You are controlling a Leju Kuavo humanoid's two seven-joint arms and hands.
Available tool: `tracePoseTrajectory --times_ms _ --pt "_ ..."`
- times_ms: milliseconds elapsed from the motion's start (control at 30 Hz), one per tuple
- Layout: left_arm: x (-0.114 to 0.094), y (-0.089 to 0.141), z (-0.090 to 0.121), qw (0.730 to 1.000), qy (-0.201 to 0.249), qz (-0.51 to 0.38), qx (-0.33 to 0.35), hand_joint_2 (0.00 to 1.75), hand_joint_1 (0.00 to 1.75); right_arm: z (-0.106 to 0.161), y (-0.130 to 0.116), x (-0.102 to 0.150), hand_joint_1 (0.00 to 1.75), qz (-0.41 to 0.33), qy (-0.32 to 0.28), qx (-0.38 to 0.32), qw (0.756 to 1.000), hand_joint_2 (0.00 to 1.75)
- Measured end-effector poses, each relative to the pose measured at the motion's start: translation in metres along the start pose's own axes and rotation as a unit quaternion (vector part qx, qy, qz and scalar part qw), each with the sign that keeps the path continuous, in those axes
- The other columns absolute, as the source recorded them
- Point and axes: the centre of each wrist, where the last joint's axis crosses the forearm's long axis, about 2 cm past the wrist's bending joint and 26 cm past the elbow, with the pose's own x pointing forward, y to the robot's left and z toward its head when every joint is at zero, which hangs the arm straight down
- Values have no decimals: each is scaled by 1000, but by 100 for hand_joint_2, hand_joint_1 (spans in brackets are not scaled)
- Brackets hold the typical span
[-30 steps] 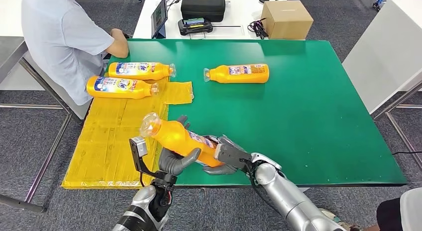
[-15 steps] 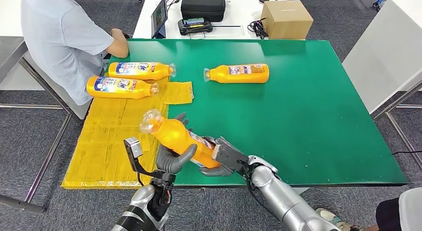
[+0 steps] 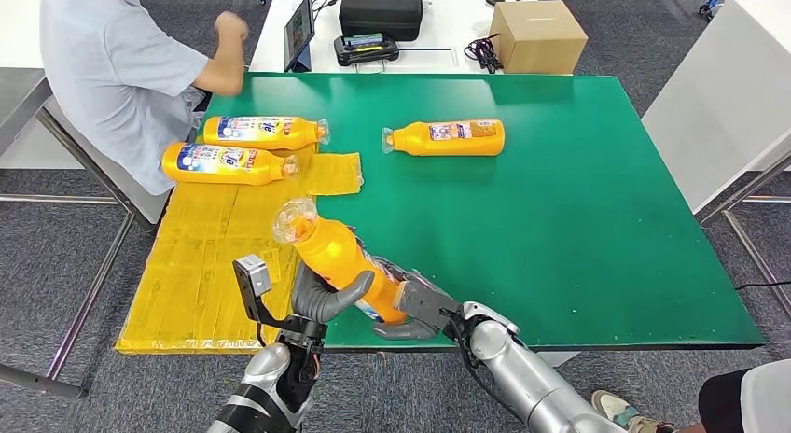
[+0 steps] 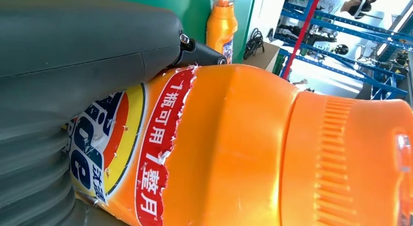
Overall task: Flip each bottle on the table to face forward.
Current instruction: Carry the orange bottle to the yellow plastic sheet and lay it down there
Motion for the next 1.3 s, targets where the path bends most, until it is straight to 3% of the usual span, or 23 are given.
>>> tracePoseTrajectory --times_ms 100,233,533,567,633,700,800,867,933,1100,1300 --pt "1 0 0 1000 -1 0 0 175 175 0 0 0 0 -1 1 -1 1000 0" --pt "2 0 -1 1000 -3 -15 1 175 175 1 1 -1 0 -2 3 -3 1000 175" --pt "12 0 -5 1000 -9 1 -4 175 175 7 4 -7 0 -3 10 -25 1000 175" --pt "17 1 -7 1000 -21 -23 -1 175 175 9 5 -9 0 -2 14 -33 999 175" --pt "31 5 -13 986 -51 -158 16 175 175 16 12 -15 0 -5 24 -47 999 175" --pt "49 10 -19 930 -86 -356 32 175 175 24 18 -20 0 -12 33 -57 998 175" --pt "70 15 -27 773 -144 -618 12 175 175 29 18 -23 0 -19 35 -65 997 175" --pt "78 18 -30 689 -164 -706 6 175 175 29 16 -23 0 -21 32 -67 997 175" --pt "86 23 -34 657 -168 -734 29 175 175 30 15 -23 0 -24 28 -69 997 175" --pt "100 40 -47 610 -150 -775 63 175 175 30 10 -23 0 -26 19 -74 997 175" --pt "90 66 -58 555 -78 -825 68 175 173 28 3 -22 0 -24 9 -75 997 175"
